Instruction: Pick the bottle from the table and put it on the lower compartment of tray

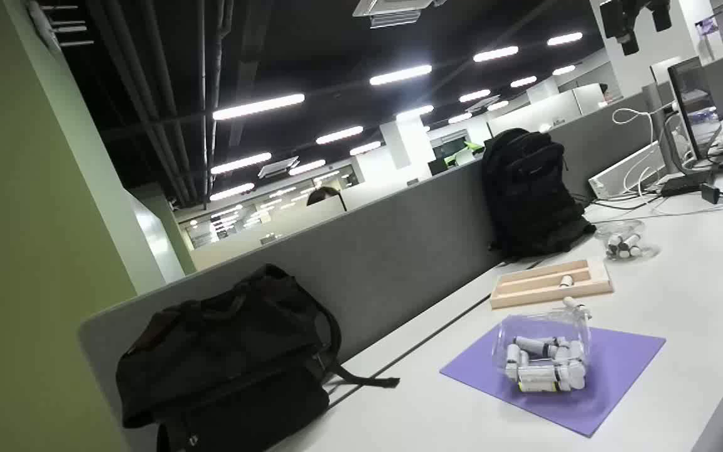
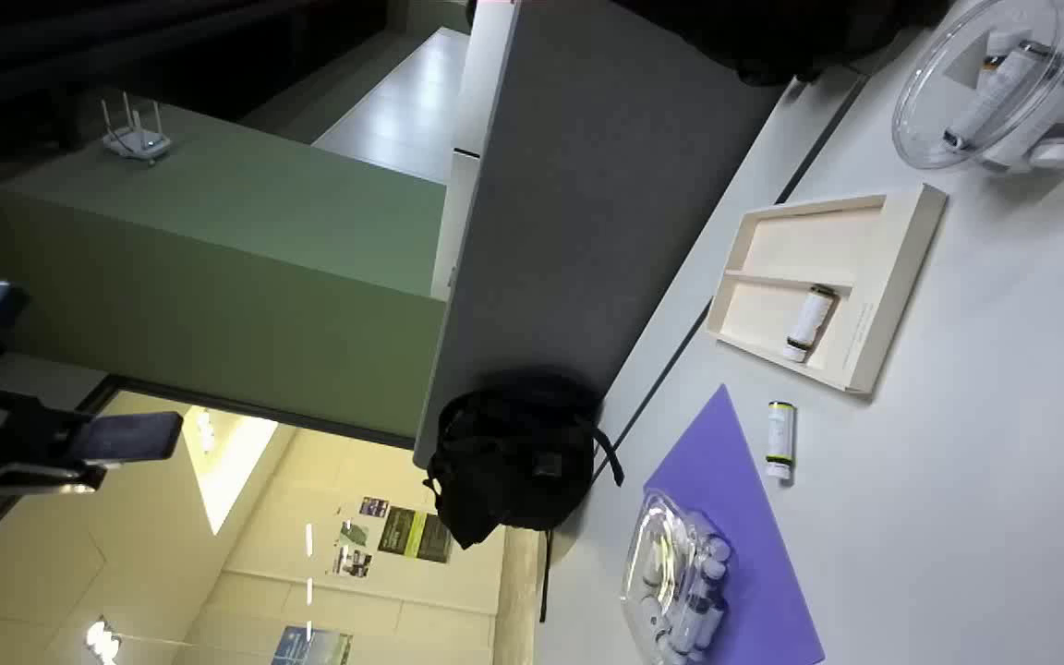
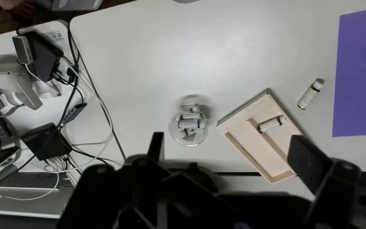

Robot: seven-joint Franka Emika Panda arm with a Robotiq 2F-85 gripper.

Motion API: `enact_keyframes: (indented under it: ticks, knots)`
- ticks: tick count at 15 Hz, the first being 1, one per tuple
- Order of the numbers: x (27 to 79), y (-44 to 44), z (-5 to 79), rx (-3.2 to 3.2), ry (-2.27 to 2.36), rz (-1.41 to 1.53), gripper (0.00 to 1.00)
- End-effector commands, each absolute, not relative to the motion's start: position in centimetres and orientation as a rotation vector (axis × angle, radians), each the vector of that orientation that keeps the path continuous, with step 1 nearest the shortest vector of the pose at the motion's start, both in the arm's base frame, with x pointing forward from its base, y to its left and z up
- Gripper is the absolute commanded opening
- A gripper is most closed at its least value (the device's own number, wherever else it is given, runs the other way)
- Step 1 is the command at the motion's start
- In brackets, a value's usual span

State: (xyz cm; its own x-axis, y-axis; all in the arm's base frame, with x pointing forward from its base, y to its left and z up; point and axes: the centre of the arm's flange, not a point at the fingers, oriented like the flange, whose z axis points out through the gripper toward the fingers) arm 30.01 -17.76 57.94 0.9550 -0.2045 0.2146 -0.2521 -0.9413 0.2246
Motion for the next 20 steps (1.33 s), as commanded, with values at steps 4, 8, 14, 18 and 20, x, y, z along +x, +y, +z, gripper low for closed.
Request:
enact_keyframes:
  ticks: [4,8,14,18,20]
  knots:
    - [30.0,-17.8,58.1,2.855,-0.339,0.282,1.00]
    - [30.0,-17.8,58.1,2.854,-0.339,0.283,1.00]
    - [39.0,-16.7,51.8,2.877,-0.740,0.402,1.00]
    - [44.7,-13.4,44.7,2.959,-0.889,0.495,1.00]
    - [47.3,-11.1,41.3,2.998,-0.833,0.486,1.00]
